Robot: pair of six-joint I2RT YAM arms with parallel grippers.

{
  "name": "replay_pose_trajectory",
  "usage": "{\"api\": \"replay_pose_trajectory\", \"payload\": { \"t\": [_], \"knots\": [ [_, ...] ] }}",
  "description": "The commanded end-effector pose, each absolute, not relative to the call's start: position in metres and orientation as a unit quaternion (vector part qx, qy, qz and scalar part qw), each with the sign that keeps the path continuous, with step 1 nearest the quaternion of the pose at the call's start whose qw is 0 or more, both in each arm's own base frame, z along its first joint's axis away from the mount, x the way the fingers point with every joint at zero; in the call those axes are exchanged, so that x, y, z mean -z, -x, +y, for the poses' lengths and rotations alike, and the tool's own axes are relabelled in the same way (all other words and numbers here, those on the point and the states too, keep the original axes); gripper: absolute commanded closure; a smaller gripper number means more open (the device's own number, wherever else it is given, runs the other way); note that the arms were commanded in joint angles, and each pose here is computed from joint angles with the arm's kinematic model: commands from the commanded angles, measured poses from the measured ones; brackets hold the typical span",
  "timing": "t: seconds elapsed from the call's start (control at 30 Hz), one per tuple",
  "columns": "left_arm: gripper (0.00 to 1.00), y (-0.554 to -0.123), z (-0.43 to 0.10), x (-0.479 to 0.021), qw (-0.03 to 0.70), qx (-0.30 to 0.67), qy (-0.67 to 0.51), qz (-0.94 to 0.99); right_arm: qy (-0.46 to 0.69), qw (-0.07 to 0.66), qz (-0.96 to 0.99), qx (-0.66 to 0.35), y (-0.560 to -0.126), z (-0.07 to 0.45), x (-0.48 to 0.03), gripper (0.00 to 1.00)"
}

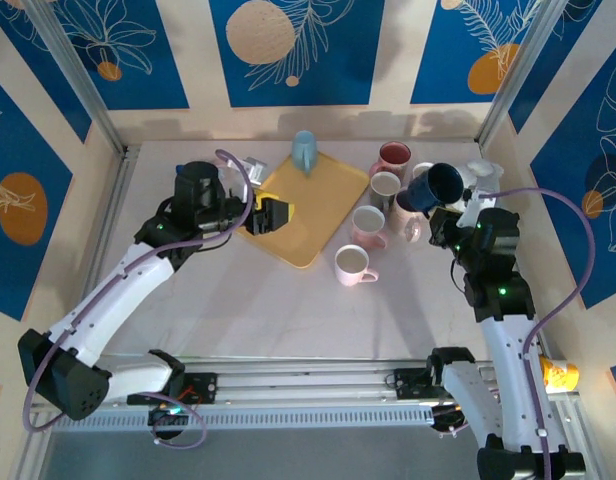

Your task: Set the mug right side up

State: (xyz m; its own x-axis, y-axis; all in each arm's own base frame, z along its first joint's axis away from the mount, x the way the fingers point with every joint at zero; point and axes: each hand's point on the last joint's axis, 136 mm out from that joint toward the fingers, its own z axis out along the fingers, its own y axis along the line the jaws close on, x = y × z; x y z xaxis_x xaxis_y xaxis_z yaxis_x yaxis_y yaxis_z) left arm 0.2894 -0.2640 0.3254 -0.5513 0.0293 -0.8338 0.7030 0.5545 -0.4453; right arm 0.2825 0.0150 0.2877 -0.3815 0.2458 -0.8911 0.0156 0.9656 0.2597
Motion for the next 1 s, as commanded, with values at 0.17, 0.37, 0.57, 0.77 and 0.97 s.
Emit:
{"api": "replay_pose_trajectory", "payload": {
  "t": [0.17, 0.37, 0.57, 0.77, 0.97],
  "knots": [
    [0.38, -0.290, -0.259, -0.306, 0.412, 0.391, -0.248, 0.785, -0.084, 0.578, 0.811, 0.048, -0.291, -0.035, -0.276, 1.00],
    [0.38, -0.290, -0.262, -0.294, 0.411, 0.398, -0.254, 0.780, -0.084, 0.569, 0.817, 0.044, -0.305, -0.044, -0.247, 1.00],
    [0.38, -0.291, -0.262, -0.288, 0.411, 0.398, -0.257, 0.779, -0.094, 0.563, 0.820, 0.025, -0.318, -0.053, -0.221, 1.00],
    [0.38, -0.294, -0.261, -0.281, 0.411, 0.395, -0.259, 0.780, -0.094, 0.560, 0.823, 0.026, -0.327, -0.059, -0.195, 1.00],
    [0.38, -0.296, -0.263, -0.273, 0.401, 0.395, -0.258, 0.785, -0.087, 0.557, 0.825, 0.022, -0.337, -0.068, -0.172, 1.00]
  ]
}}
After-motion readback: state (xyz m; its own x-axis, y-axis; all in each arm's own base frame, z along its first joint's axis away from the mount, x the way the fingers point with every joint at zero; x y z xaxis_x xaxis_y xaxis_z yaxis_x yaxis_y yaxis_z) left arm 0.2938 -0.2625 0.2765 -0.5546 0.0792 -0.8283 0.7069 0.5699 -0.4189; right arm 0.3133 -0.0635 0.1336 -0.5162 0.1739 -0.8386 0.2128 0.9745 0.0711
